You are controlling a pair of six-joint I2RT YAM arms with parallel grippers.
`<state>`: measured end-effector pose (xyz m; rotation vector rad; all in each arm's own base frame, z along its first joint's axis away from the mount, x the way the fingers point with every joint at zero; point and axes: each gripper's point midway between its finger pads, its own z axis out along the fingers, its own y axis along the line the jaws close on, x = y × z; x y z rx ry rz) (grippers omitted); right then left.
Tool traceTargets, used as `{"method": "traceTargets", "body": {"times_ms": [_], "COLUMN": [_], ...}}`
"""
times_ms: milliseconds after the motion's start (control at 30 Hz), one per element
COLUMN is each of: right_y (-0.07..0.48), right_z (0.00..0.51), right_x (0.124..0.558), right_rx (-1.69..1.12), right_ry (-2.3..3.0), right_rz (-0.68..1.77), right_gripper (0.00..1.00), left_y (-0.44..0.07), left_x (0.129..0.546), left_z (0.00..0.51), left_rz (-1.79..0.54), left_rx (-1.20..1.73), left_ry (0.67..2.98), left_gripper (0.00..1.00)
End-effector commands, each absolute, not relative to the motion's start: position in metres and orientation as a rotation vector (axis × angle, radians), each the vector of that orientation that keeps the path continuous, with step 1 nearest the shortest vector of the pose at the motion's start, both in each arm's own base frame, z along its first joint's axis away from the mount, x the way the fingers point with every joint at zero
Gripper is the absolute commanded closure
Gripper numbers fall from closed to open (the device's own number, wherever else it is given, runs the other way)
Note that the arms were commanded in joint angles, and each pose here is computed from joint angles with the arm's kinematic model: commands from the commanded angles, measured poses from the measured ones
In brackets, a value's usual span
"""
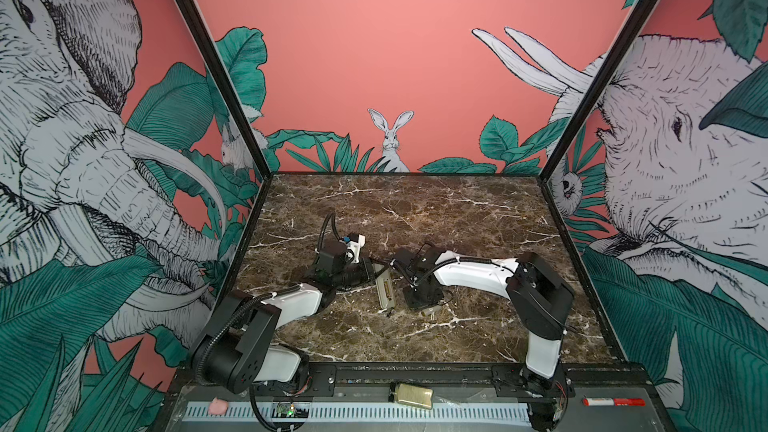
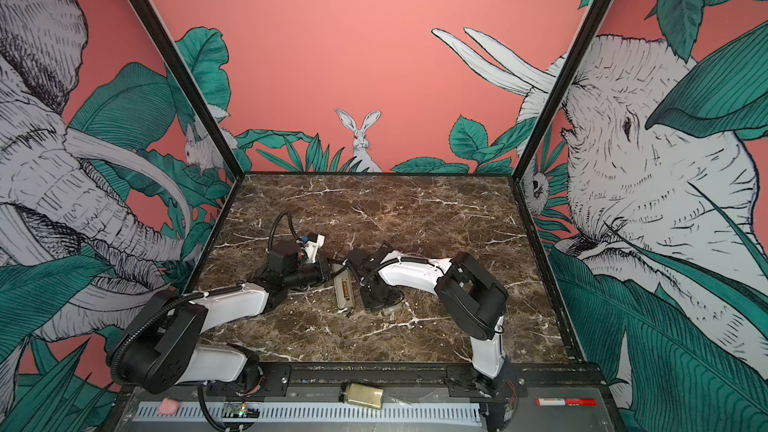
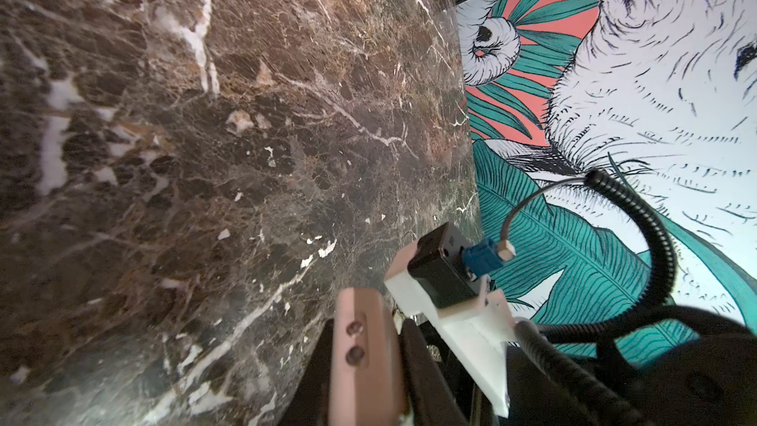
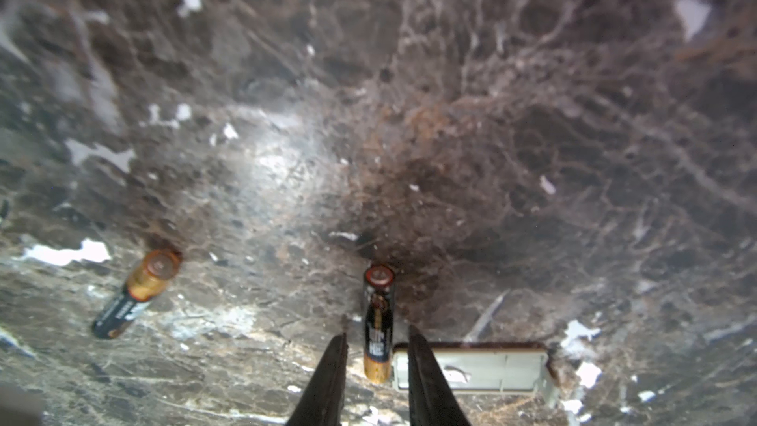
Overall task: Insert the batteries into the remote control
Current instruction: 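Carry the held battery toward the remote held by the left gripper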
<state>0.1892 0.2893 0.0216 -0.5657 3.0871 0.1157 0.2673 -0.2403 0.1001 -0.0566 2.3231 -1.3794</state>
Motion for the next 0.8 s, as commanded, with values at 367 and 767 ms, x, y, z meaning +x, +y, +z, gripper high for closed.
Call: {"method": "traceTargets", "body": {"times_ms": [367,767], "right_y": [0.2889,0.2901], "right_z": [0.0215,0.0257], "right_x": [0.1873,0.1898], "right_rx": [-0.576,-0.596], "right_ry": [3.103,3.09], "right_rz": [0.118,0.112], "right_gripper": [0.81,0.85], "left_y": [-0.2448,-0.2464], "left_x": [0.2671,0.2677], "left_z": [0.1013,0.1009], "left_rz": [-1.398,-1.404], "left_rx": [-0.043,-0.038], "left_ry": [2.301,2.295], "left_gripper": [1.0,1.0]}}
